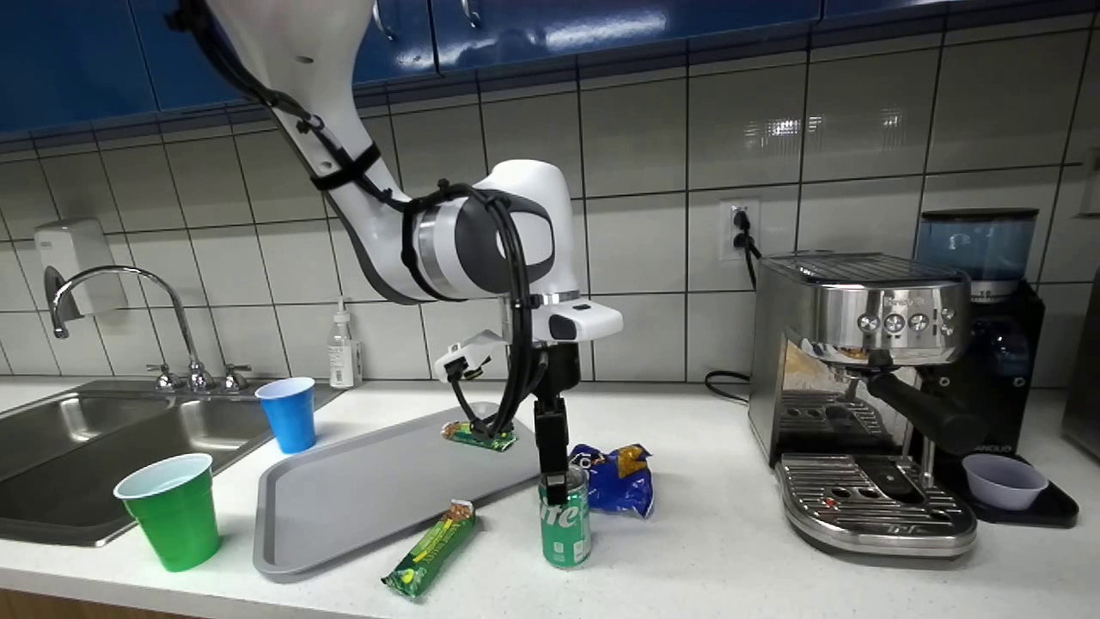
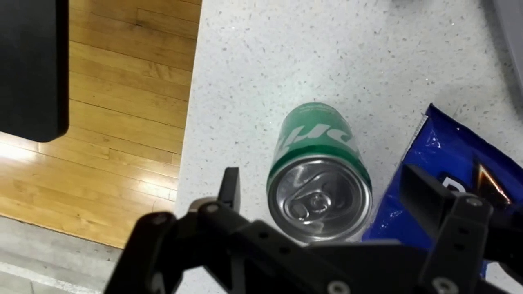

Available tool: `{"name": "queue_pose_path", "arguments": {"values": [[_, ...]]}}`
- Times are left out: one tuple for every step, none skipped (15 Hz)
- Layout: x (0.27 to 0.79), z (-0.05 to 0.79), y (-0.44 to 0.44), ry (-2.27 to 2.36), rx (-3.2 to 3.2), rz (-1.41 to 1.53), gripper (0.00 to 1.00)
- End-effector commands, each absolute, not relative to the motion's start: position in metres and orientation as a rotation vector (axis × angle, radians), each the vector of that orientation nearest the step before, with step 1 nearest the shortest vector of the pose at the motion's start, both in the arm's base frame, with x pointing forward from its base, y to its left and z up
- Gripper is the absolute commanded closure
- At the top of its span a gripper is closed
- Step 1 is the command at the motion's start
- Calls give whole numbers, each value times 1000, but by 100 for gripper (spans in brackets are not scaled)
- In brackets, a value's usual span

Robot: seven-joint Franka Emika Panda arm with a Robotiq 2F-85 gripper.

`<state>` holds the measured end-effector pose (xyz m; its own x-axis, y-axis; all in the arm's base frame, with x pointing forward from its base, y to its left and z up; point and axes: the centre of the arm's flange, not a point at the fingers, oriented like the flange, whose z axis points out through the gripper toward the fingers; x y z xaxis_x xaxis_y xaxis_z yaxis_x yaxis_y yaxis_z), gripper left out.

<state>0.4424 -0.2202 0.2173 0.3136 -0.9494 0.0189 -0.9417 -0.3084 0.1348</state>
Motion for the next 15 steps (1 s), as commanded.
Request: {"name": "queue_pose_path", "arguments": {"values": [[442, 210, -215, -1763, 2429, -86, 0], [442, 209, -214, -1763, 2428, -87, 0], [443, 208, -214, -1762, 2428, -87, 0], [443, 207, -213, -1762, 2428, -87, 0], [443, 205, -213, -1762, 2427, -86, 0], [444, 205, -213, -1764, 2426, -85, 0], [444, 205, -215, -1767, 2426, -78, 0], [444, 205, -216, -1770, 2426, -72, 0], [445, 204, -217, -1773, 2425, -69, 0], [446, 204, -219, -1777, 2422, -66, 0], [446, 204, -220, -1782, 2420, -65, 0], [447, 204, -220, -1784, 2418, -64, 0], [446, 204, -221, -1784, 2418, -63, 0], [446, 203, -221, -1785, 2416, -62, 0], [446, 202, -222, -1785, 2414, -64, 0]]}}
